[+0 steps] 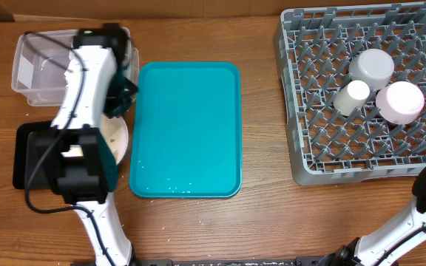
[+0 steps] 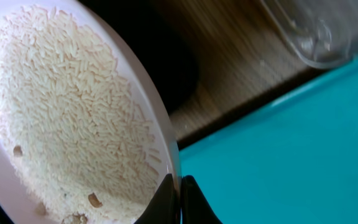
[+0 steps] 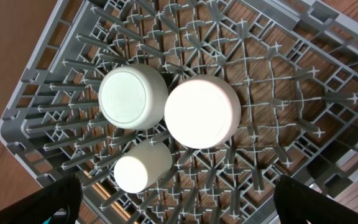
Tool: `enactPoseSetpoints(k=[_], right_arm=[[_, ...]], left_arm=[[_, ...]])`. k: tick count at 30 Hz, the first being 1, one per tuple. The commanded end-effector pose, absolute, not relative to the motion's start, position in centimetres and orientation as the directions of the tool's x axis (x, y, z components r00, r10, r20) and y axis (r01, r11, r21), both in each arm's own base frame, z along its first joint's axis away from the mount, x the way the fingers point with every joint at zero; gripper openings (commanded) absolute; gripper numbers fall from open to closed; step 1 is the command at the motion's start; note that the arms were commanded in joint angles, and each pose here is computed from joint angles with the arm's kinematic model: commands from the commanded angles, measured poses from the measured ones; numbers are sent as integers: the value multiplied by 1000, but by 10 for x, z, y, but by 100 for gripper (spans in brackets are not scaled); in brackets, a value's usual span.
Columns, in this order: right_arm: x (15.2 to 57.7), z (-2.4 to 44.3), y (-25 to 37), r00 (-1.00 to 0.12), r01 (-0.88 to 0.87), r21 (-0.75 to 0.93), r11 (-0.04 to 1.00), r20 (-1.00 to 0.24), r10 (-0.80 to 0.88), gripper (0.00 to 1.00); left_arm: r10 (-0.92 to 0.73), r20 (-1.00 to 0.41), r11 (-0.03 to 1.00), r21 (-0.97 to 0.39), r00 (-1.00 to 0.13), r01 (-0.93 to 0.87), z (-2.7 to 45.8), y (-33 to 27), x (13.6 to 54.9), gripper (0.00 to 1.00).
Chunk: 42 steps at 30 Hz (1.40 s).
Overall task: Sort waste into correct bins and load items into the dishwasher
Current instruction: 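Lift the plate and carry it left over the black tray, then tilt the plate to dump the rice onto the black tray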
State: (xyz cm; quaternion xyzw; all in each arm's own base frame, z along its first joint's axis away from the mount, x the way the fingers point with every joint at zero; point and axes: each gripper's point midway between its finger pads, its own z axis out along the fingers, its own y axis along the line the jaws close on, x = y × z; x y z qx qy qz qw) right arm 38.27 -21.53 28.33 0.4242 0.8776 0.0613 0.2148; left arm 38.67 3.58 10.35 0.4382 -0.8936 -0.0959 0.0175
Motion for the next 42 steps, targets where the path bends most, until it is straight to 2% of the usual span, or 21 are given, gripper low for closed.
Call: enactPoseSetpoints(k=[1, 6, 11, 18, 28, 32, 37, 42], right_arm=[[384, 292, -214, -538, 710, 303, 635, -348, 768, 100], [384, 292, -214, -538, 710, 303, 635, -348, 768, 100], [384, 292, -214, -538, 710, 303, 635, -347, 768, 100], [384, 292, -214, -538, 710, 303, 635, -347, 768, 100], [384, 292, -214, -538, 710, 303, 635, -347, 768, 100], [384, 292, -214, -538, 710, 303, 635, -348, 768, 100], [384, 292, -214, -538, 710, 303, 635, -347, 768, 100], [384, 292, -214, -538, 710, 303, 635, -348, 768, 100]], left_arm=[[-825, 48, 565, 48, -563, -824, 105, 40, 397, 4], [-837, 113, 525, -113, -536, -844, 107, 59, 413, 4], [-849, 157, 472, -207, -505, -857, 111, 83, 416, 3], [-814, 243, 418, -386, -527, -823, 124, 92, 422, 4], [-758, 361, 225, -637, -543, -737, 161, 109, 428, 4], [-747, 383, 155, -695, -544, -702, 174, 124, 423, 4], [-747, 399, 116, -709, -532, -695, 179, 140, 409, 4], [-721, 395, 71, -775, -569, -628, 197, 146, 399, 4]])
